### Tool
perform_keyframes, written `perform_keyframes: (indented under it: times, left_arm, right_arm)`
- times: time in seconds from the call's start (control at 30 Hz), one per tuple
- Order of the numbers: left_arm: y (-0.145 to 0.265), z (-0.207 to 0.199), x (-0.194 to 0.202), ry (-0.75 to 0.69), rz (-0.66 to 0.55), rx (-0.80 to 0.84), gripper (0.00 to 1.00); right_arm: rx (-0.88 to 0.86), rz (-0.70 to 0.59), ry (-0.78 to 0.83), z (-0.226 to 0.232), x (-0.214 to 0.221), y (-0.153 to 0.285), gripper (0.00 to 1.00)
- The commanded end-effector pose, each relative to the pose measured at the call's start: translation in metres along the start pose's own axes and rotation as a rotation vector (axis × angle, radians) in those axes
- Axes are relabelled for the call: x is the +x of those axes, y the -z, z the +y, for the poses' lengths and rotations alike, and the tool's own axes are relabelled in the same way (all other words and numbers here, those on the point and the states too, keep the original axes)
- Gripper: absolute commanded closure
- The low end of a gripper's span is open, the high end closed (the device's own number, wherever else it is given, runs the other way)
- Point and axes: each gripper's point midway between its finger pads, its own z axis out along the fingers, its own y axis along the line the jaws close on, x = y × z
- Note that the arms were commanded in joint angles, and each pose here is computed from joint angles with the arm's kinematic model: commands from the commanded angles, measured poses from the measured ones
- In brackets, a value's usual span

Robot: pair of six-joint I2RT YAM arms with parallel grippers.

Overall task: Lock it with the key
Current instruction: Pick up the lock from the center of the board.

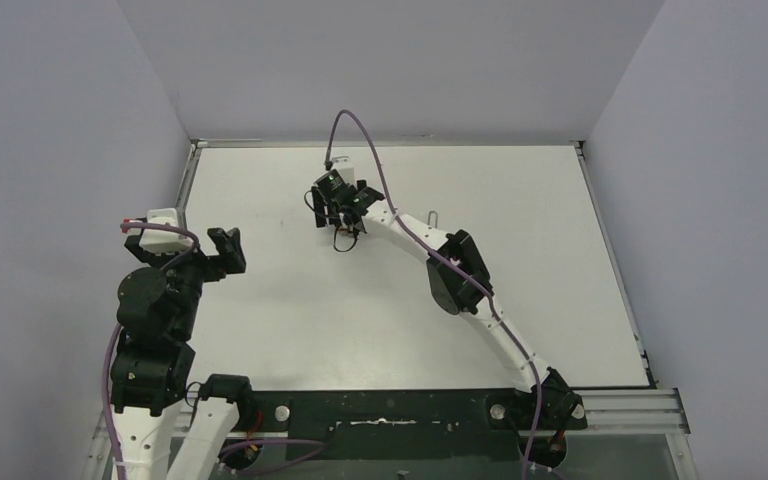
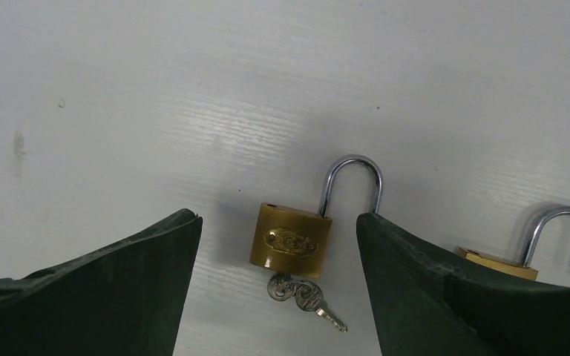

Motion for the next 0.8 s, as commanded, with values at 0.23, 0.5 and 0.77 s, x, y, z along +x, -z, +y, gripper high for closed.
perform_keyframes:
  times: [0.23,0.5,0.77]
  left_arm:
    - [0.010,-0.006,-0.023,-0.027,-0.060,0.037,0.03]
    - [0.009,-0.007,-0.023,-0.033,-0.061,0.043,0.03]
    - [0.007,-0.007,-0.022,-0.034,-0.065,0.043,0.03]
  right_arm:
    - [0.044,-0.024,0.007,-0.001,-0.004,-0.001,0.27]
    - [0.051,-0.027,0.018,0.001,-0.002,-0.002,0.36]
    - [0.055,-0.013,0.024,0.002,0.005,-0.006,0.38]
